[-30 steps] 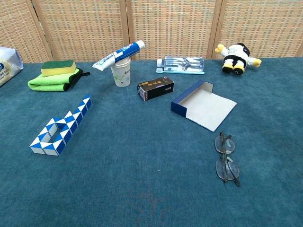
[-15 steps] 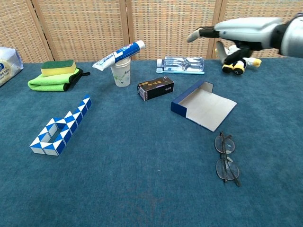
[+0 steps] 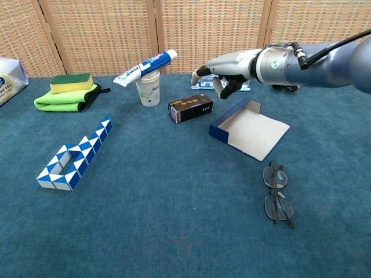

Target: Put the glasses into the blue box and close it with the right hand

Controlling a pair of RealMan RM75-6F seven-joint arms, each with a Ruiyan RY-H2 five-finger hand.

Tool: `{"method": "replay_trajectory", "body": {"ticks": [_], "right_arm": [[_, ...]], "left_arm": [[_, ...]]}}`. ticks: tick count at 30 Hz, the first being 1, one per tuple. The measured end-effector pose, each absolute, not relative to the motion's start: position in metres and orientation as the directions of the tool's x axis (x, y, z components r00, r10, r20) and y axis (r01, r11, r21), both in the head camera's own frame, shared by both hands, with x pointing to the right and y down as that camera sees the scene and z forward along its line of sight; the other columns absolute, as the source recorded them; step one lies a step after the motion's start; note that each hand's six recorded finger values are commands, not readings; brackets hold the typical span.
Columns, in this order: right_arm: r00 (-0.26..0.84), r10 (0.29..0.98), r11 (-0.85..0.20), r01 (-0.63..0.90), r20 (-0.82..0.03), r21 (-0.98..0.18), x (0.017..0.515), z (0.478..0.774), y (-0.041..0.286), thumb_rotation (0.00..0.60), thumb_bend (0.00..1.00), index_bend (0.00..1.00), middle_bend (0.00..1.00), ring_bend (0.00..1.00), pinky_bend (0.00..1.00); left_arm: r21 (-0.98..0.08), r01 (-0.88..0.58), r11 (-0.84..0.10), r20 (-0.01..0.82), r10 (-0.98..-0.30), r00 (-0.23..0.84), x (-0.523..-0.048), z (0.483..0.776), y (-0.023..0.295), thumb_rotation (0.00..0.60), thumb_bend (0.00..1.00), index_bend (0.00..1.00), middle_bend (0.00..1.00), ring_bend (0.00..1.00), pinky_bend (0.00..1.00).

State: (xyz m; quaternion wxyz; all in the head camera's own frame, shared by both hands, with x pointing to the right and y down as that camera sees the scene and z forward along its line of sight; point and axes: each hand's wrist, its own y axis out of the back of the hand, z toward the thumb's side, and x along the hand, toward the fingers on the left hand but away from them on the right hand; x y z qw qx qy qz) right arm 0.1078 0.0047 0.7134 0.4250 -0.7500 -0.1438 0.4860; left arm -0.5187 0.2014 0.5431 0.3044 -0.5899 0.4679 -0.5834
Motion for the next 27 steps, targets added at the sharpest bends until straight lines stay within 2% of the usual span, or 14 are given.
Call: {"method": "replay_trajectory", "body": {"ticks": [8,14,20,27], "right_arm": [[0.439,0.628,-0.536,-0.355,-0.643,-0.766,0.115,0.737,0.008,0.600,1.00,0.16,0.10,0.00,0.17],[0.416,0.639,-0.532,-0.368,-0.647,-0.763,0.121,0.741,0.007,0.600,1.00,0.18,0.12,0.00,0.17],[0.397,0.639,-0.529,-0.394,-0.659,-0.751,0.129,0.744,0.006,0.600,1.00,0.19,0.18,0.00,0.18],[0.365,0.633,-0.533,-0.435,-0.683,-0.726,0.140,0.750,0.007,0.600,1.00,0.20,0.19,0.00,0.17]], "left_arm": [[-0.897,-0.206,-0.392,0.421,-0.898,-0.124,-0.520,0.546,0.201,0.600,0.00,0.00,0.00,0.00,0.00],[-0.895,-0.211,-0.393,0.423,-0.898,-0.123,-0.520,0.546,0.201,0.600,0.00,0.00,0.00,0.00,0.00],[-0.895,-0.216,-0.391,0.423,-0.897,-0.129,-0.522,0.545,0.201,0.600,0.00,0.00,0.00,0.00,0.00],[-0.892,-0.216,-0.397,0.429,-0.894,-0.126,-0.521,0.546,0.201,0.600,0.00,0.00,0.00,0.00,0.00]]}}
